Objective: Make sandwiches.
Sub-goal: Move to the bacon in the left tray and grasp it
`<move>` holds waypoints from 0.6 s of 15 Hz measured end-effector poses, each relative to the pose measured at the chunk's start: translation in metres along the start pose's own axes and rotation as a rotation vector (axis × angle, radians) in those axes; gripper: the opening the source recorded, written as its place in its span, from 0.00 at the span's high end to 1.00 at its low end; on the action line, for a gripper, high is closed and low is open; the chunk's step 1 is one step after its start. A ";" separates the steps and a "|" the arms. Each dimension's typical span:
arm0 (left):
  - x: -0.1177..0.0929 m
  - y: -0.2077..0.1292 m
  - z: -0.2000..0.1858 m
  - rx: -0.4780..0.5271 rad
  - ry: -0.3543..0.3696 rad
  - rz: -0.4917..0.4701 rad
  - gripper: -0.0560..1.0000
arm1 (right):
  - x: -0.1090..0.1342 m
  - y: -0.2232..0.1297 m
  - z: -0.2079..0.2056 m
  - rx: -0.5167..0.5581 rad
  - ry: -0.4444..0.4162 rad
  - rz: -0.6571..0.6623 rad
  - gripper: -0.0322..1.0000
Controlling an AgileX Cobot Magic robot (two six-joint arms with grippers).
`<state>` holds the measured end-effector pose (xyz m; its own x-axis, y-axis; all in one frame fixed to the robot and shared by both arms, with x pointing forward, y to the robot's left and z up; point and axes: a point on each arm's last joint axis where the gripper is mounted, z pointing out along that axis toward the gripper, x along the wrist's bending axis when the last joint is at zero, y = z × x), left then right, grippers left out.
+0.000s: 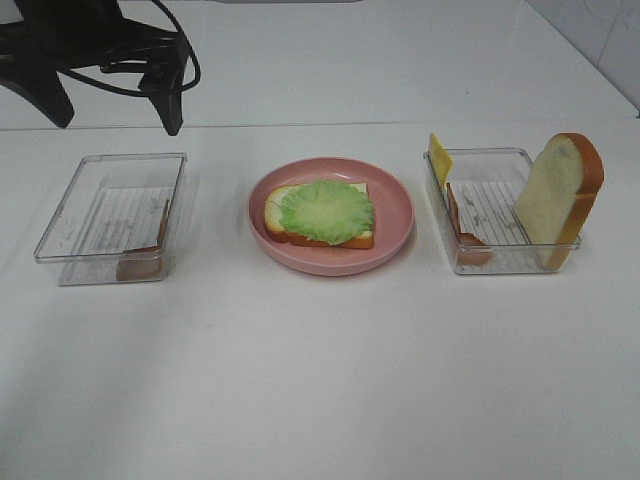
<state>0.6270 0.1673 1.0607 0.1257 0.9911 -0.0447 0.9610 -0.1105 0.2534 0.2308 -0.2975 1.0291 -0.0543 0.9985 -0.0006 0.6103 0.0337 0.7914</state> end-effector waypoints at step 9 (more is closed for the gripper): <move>-0.004 0.002 0.059 0.136 0.002 -0.007 0.01 | 0.000 0.000 0.000 0.000 0.000 0.000 0.02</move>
<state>0.6433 0.1590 1.0044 0.1182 0.9920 -0.0441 0.9864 -0.1122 0.1200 0.2308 -0.2975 1.0291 -0.0543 0.9985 -0.0006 0.6103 0.0337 0.7914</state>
